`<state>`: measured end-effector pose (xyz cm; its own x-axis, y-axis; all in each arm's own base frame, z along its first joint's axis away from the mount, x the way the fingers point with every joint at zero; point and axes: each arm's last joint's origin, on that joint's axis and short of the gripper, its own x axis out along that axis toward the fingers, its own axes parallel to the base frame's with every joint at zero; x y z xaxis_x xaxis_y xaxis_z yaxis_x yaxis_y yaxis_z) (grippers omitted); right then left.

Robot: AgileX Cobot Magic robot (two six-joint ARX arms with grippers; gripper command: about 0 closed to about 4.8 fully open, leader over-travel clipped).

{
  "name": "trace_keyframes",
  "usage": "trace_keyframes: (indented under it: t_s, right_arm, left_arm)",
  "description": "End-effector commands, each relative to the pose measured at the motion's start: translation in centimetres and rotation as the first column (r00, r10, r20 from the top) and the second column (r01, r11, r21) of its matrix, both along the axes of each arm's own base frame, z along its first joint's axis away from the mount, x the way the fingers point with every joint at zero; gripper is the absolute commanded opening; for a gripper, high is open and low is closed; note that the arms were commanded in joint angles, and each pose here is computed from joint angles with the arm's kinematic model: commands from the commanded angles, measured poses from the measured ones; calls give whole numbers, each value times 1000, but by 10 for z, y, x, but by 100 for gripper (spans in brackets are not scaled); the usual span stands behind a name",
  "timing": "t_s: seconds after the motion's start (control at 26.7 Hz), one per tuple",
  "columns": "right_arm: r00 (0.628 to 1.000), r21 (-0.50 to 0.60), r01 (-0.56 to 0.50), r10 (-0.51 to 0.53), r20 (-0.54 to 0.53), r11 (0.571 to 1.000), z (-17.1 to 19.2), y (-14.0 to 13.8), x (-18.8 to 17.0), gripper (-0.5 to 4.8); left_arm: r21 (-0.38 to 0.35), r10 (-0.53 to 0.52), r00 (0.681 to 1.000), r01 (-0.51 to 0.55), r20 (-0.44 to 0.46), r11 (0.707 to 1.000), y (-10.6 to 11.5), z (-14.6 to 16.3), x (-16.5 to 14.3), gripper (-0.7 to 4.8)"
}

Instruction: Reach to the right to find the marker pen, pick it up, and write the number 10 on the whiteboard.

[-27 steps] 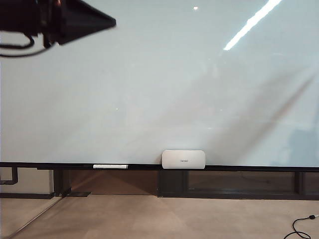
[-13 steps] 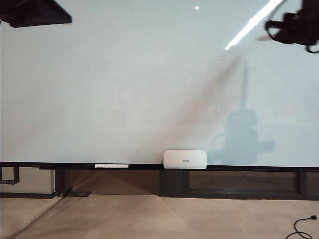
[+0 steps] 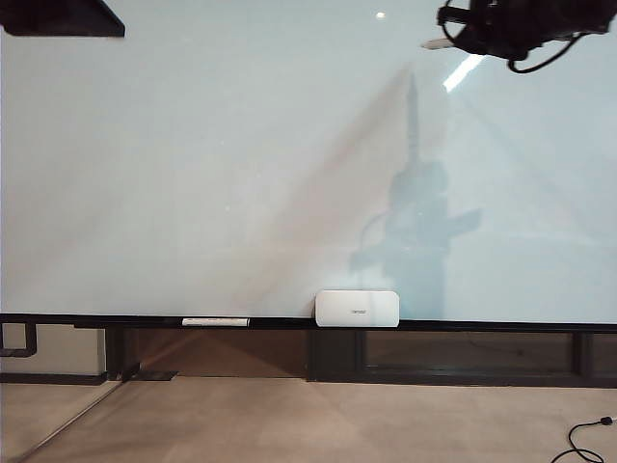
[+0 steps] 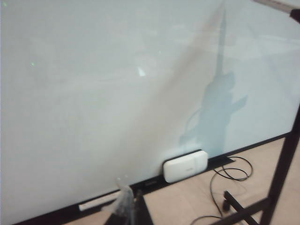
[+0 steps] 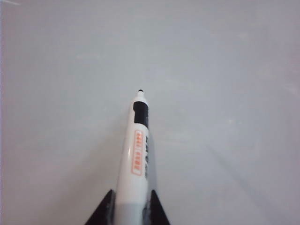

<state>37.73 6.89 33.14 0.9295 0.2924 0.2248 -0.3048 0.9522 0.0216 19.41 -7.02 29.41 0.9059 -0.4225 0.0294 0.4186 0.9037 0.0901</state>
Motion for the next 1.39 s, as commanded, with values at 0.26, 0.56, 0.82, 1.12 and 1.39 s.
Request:
trace_keyframes:
  t_s: [0.26, 0.56, 0.82, 1.12, 1.39]
  right_arm:
    - [996, 6, -83, 83, 22, 997, 6, 35, 1, -1]
    - [991, 35, -132, 131, 16, 991, 15, 56, 12, -1]
    - [984, 39, -178, 177, 32, 983, 28, 77, 15, -1]
    - [973, 40, -230, 229, 36, 972, 40, 103, 21, -1]
    - [968, 43, -248, 246, 44, 968, 47, 115, 25, -1]
  left_arm:
    - [36, 18, 1000, -19, 7, 999, 1, 2, 0, -6]
    - [72, 94, 995, -97, 36, 993, 3, 7, 1, -6]
    - [83, 144, 986, -151, 78, 985, 4, 31, 1, -6]
    - [108, 212, 973, -222, 95, 969, 7, 39, -1, -6]
    - [134, 279, 952, -295, 124, 946, 11, 44, -8, -6]
